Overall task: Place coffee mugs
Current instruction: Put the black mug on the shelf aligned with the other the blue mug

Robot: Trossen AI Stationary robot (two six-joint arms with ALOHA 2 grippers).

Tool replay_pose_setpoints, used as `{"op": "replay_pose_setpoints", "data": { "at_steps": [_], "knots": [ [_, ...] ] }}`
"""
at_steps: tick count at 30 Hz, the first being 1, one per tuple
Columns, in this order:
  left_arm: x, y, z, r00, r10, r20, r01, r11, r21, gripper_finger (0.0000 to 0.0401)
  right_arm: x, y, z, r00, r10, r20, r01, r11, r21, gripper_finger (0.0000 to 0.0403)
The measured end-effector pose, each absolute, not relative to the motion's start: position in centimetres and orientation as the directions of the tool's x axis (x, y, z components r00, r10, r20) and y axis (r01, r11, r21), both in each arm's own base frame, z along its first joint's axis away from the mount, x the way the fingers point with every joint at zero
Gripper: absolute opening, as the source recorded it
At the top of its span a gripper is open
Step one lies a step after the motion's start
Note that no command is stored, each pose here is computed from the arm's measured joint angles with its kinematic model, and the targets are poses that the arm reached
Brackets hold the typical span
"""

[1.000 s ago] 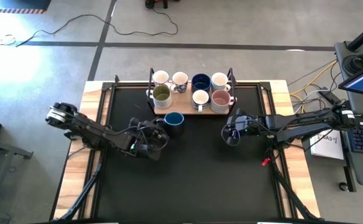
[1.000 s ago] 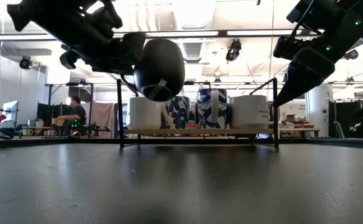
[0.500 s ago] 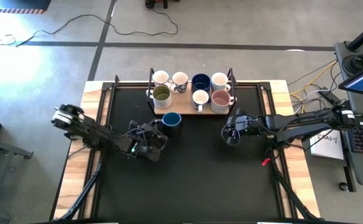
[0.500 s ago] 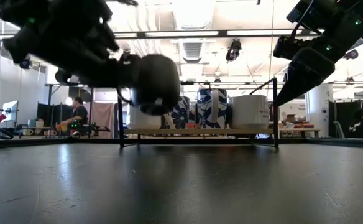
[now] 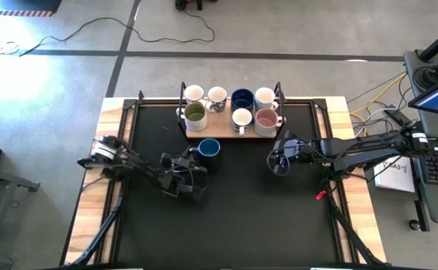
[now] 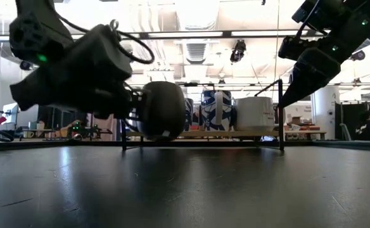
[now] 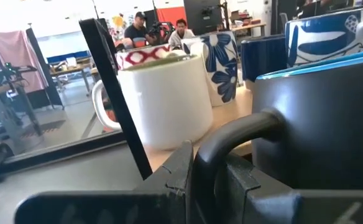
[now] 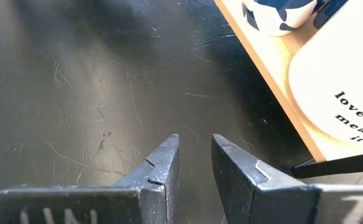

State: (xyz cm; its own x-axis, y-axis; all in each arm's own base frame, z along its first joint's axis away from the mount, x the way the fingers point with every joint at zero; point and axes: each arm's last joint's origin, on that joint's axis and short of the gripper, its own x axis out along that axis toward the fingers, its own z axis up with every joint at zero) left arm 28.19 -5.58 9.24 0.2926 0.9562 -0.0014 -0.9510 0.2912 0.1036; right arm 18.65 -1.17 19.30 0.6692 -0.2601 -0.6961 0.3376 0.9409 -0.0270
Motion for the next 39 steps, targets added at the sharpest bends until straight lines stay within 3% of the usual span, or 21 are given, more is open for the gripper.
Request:
{"op": "replay_pose_setpoints", "data": {
  "at_steps": [20, 32, 39],
  "knots": [
    [28.5, -5.7, 8.3, 0.29, 0.957, 0.004, -0.949, 0.287, 0.133, 0.0058, 18.7, -1.2, 19.3, 0.669, -0.26, -0.696, 0.338, 0.941, -0.027, 0.0084],
    [27.9, -8.3, 8.6, 0.392, 0.919, -0.024, -0.912, 0.392, 0.119, 0.0116, 18.7, -1.2, 19.3, 0.669, -0.26, -0.696, 0.337, 0.941, -0.027, 0.0084],
    [27.5, -9.0, 9.7, 0.435, 0.898, -0.068, -0.89, 0.44, 0.116, 0.0123, 18.7, -1.2, 19.3, 0.669, -0.26, -0.696, 0.338, 0.941, -0.027, 0.0084]
  ]
}}
